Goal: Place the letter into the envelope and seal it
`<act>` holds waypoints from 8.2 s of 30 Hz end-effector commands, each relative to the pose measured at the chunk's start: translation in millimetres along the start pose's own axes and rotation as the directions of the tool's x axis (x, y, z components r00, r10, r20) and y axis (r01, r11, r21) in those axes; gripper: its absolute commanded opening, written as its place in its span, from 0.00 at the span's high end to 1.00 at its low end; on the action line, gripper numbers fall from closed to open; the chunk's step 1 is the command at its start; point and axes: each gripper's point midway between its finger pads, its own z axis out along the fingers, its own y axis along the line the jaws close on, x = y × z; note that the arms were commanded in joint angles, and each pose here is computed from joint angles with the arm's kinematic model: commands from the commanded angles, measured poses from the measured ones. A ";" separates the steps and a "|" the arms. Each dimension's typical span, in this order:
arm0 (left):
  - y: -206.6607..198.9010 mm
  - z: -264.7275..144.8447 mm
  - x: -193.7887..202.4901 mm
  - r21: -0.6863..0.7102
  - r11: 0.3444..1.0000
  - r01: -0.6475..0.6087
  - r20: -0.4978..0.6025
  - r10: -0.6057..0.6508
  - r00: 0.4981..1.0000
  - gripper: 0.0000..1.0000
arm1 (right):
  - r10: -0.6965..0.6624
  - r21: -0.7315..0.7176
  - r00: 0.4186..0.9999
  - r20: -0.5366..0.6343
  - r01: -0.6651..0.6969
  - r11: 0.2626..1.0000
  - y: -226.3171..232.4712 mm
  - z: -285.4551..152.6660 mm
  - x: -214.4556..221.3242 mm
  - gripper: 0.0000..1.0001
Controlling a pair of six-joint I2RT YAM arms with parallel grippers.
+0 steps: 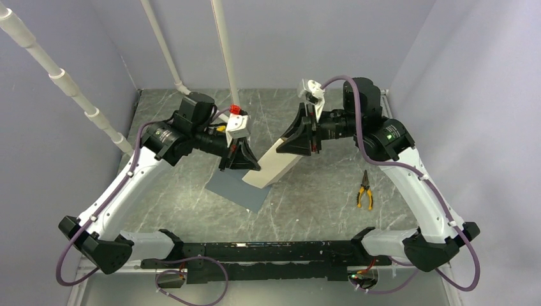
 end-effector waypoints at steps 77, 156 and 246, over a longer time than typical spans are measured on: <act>117.7 -28.9 -58.1 -0.537 0.721 0.438 0.457 -0.188 0.870 0.98 | -0.031 0.679 0.879 0.476 -0.346 0.647 -73.9 -89.4 -33.5 0.02; 34.1 -16.4 -119.5 -0.087 0.887 0.454 0.552 -0.336 0.763 0.98 | 0.266 -0.011 0.726 0.635 -0.336 0.942 -10.6 -12.6 -69.2 0.63; -0.3 -14.7 -76.7 -0.019 0.854 0.520 0.477 -0.450 0.755 0.90 | 0.359 -0.082 0.771 0.525 -0.374 0.924 -4.3 5.0 -16.2 0.69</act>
